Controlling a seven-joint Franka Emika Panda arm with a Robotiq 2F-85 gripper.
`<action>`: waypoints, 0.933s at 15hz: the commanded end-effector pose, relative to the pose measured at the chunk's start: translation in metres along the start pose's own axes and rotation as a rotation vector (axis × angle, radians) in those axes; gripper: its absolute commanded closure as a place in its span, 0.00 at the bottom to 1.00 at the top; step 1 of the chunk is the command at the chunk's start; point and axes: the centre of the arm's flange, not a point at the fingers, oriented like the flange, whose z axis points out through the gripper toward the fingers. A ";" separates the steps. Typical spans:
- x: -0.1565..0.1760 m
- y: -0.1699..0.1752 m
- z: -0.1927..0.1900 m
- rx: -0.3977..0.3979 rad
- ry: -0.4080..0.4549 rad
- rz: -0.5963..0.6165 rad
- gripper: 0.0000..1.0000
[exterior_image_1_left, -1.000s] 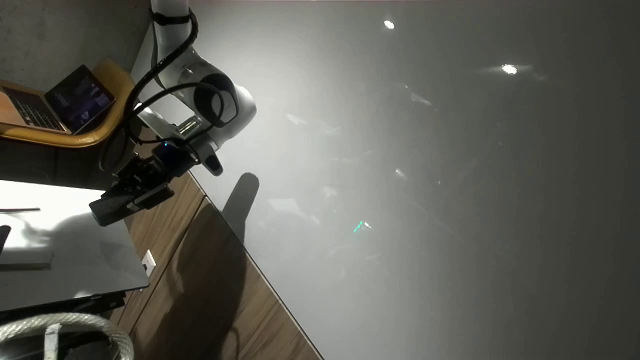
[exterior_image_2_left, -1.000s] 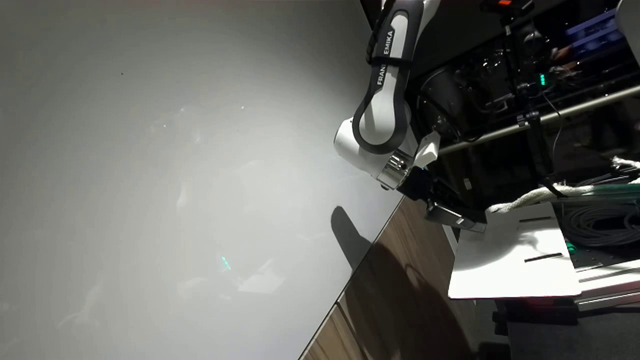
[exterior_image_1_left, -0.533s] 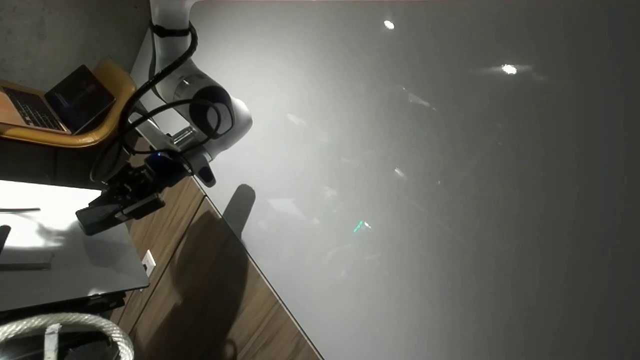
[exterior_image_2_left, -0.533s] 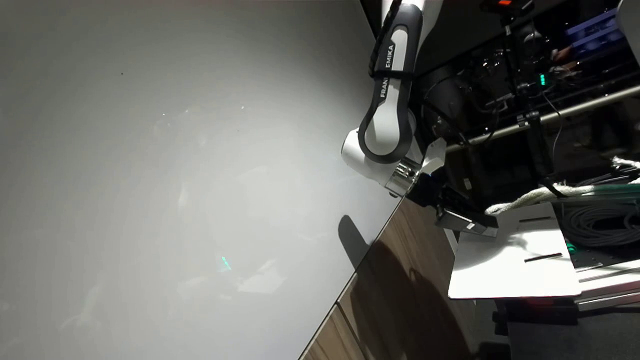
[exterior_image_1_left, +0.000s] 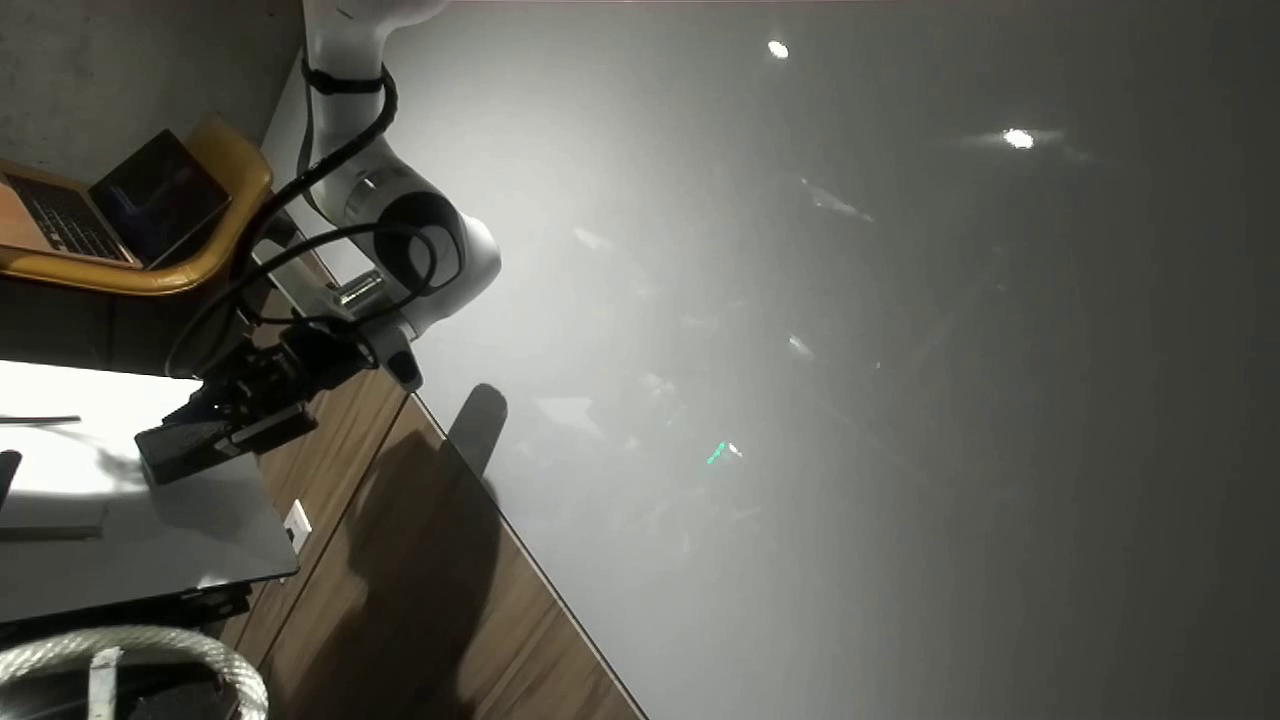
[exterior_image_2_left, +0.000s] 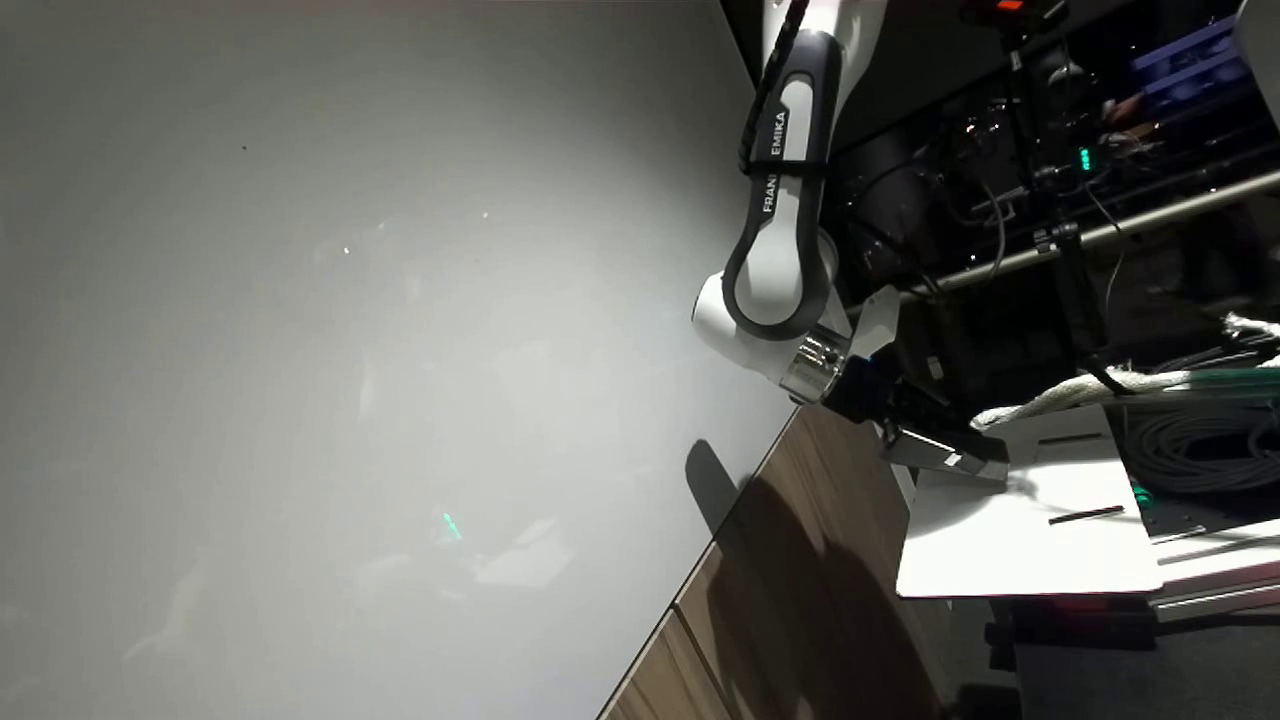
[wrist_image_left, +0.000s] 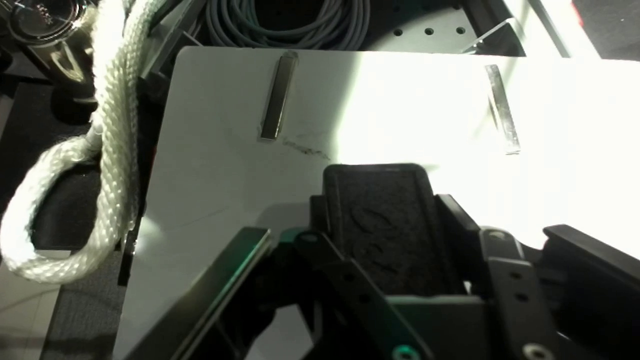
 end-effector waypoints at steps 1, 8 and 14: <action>0.004 0.004 -0.003 0.034 -0.028 -0.003 0.64; 0.009 0.007 -0.001 0.038 -0.038 0.006 0.00; 0.012 0.011 -0.001 0.043 -0.036 0.015 0.00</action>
